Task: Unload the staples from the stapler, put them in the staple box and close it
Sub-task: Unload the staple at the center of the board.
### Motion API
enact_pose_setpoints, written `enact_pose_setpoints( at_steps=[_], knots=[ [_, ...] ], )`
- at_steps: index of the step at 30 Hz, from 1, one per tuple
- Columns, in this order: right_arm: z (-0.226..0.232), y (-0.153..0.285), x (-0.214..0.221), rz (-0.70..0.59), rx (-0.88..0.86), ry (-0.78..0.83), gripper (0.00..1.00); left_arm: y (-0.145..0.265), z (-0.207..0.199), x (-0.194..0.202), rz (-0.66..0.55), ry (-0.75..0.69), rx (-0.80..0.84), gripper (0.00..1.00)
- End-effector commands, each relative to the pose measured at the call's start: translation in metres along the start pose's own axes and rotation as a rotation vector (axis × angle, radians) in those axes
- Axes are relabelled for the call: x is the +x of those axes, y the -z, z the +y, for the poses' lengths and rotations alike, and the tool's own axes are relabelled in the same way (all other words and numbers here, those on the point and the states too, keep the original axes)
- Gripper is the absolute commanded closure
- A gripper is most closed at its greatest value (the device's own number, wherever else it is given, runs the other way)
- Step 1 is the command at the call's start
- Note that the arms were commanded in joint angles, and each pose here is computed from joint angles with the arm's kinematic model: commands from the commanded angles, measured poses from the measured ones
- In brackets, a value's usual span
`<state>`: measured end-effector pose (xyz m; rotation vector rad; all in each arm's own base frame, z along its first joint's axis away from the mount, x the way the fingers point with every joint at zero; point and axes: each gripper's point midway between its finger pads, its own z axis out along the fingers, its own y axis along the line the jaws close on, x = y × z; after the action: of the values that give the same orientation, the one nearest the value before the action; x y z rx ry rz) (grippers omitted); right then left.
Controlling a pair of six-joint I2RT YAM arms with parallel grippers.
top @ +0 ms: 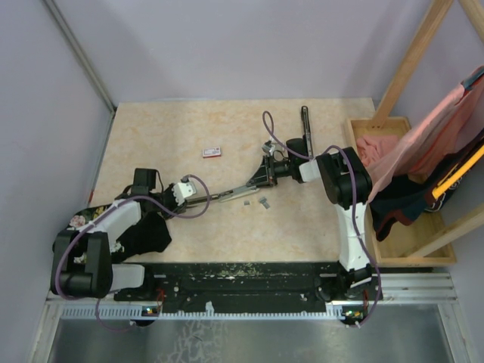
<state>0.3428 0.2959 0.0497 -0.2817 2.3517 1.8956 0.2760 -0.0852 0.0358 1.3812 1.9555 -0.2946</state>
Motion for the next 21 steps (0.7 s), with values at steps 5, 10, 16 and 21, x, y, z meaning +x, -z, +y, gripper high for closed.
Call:
enact_pose_setpoints(
  at_steps=[5, 10, 16, 21],
  knots=[
    [0.015, 0.008, -0.018, -0.051, -0.003, 0.038, 1.00, -0.002, -0.007, 0.017, 0.051, -0.014, 0.029, 0.62],
    [0.022, 0.009, -0.020, -0.058, -0.019, 0.045, 1.00, -0.001, -0.010, 0.015, 0.037, -0.034, 0.041, 0.50],
    [0.028, 0.009, -0.021, -0.061, -0.032, 0.053, 1.00, 0.000, -0.011, 0.012, 0.028, -0.046, 0.048, 0.41],
    [0.032, 0.010, -0.023, -0.065, -0.045, 0.060, 1.00, 0.001, -0.013, 0.010, 0.025, -0.036, 0.065, 0.33]
  ],
)
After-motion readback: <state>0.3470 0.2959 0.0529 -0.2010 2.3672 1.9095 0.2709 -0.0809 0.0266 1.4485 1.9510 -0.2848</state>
